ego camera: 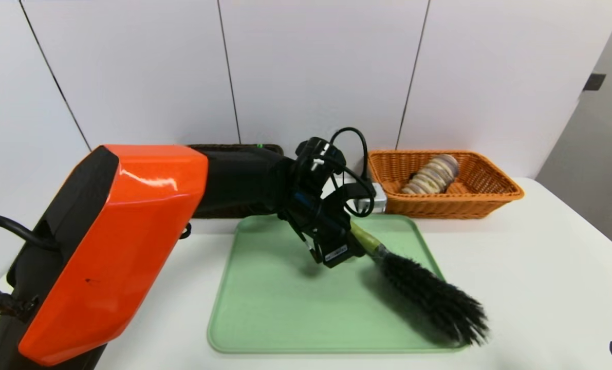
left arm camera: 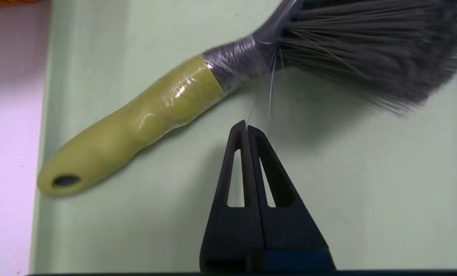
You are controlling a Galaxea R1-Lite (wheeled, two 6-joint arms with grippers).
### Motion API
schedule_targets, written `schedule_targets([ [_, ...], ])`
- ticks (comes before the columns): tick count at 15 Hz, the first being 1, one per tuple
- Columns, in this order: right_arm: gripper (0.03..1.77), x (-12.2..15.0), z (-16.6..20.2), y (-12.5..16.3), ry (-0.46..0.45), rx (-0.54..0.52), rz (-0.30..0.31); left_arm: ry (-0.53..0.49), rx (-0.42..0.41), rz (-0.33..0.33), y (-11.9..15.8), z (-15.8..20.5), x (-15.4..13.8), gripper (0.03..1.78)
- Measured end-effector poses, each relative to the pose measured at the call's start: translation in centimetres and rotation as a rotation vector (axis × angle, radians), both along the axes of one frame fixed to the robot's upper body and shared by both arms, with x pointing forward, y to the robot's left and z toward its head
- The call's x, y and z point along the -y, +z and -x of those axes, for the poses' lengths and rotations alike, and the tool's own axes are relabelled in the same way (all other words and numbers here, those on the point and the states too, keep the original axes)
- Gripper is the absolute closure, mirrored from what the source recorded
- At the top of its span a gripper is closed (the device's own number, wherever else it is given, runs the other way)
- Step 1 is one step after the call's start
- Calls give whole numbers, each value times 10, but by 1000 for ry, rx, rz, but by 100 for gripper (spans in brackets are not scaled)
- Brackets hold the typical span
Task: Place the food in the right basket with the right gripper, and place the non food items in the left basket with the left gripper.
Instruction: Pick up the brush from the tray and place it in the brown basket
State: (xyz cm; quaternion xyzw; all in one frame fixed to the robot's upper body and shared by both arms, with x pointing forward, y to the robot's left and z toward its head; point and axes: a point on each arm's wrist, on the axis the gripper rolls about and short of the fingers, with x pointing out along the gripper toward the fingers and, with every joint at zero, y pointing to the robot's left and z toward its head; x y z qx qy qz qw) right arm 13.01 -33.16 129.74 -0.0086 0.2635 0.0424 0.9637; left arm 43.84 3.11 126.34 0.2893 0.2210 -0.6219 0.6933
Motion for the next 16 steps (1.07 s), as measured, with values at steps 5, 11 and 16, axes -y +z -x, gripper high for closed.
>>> schedule_targets([
  [5,9,0,1,-1,-1,2,-2,3,16,18,6,1,0,177],
  [11,9,0,1,-1,0,0,-1,4,27,26,12,2,-1,177],
  [16,9,0,1,0,-2,3,-1,6,41,36,20,4,-3,177],
])
